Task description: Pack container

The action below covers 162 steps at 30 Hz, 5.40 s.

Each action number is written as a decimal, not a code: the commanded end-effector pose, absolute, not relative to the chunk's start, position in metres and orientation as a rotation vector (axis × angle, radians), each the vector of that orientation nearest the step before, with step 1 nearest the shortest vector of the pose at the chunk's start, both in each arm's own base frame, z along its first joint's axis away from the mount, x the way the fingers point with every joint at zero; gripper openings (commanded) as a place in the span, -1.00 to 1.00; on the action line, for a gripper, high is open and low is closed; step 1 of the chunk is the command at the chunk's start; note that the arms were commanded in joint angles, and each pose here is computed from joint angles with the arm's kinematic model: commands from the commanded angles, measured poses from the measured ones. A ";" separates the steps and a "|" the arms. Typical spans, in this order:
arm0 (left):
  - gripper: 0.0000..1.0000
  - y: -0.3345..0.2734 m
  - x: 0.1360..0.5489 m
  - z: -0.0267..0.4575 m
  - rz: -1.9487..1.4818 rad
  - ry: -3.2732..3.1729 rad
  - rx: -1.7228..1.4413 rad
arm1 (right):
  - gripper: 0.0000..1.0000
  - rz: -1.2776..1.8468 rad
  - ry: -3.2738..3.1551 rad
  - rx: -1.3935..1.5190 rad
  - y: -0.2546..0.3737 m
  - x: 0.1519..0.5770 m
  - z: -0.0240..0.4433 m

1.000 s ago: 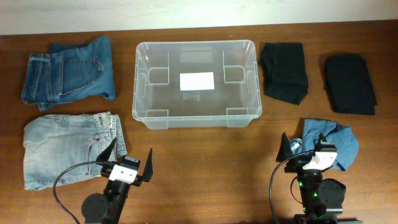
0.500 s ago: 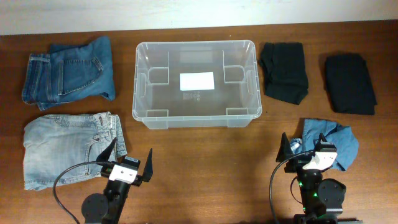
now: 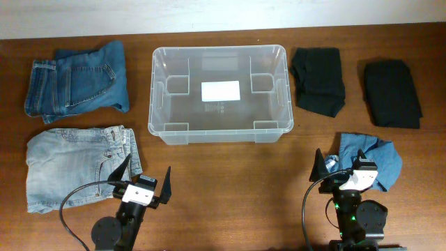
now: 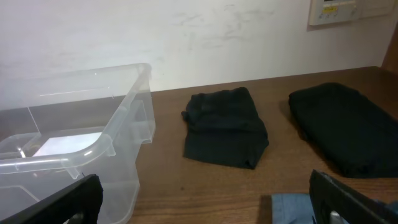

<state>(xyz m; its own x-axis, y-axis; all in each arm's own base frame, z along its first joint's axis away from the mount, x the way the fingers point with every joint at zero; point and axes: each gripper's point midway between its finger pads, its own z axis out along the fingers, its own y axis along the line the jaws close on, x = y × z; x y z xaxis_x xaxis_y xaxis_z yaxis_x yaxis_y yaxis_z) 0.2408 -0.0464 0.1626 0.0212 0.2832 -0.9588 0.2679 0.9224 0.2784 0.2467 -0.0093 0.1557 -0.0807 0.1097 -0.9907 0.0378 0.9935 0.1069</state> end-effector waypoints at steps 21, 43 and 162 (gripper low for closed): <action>0.98 -0.044 0.241 0.160 0.027 1.573 0.444 | 0.97 0.255 1.495 -0.088 0.033 0.243 0.195; 0.98 -0.044 0.241 0.160 0.026 1.573 0.443 | 0.97 0.001 2.051 -0.069 -0.036 0.351 0.378; 0.99 -0.044 0.241 0.160 0.026 1.573 0.443 | -0.83 0.352 2.993 0.399 -0.076 0.499 -0.017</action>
<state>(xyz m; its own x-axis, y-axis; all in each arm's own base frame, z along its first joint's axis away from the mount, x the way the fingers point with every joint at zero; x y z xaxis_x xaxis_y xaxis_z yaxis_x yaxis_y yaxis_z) 0.2411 -0.0457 0.1619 0.0172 0.2835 -0.9588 0.2652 0.9233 0.2778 0.5112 -0.0718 0.0063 -0.9709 0.1746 -0.1640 0.1429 0.9716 0.1886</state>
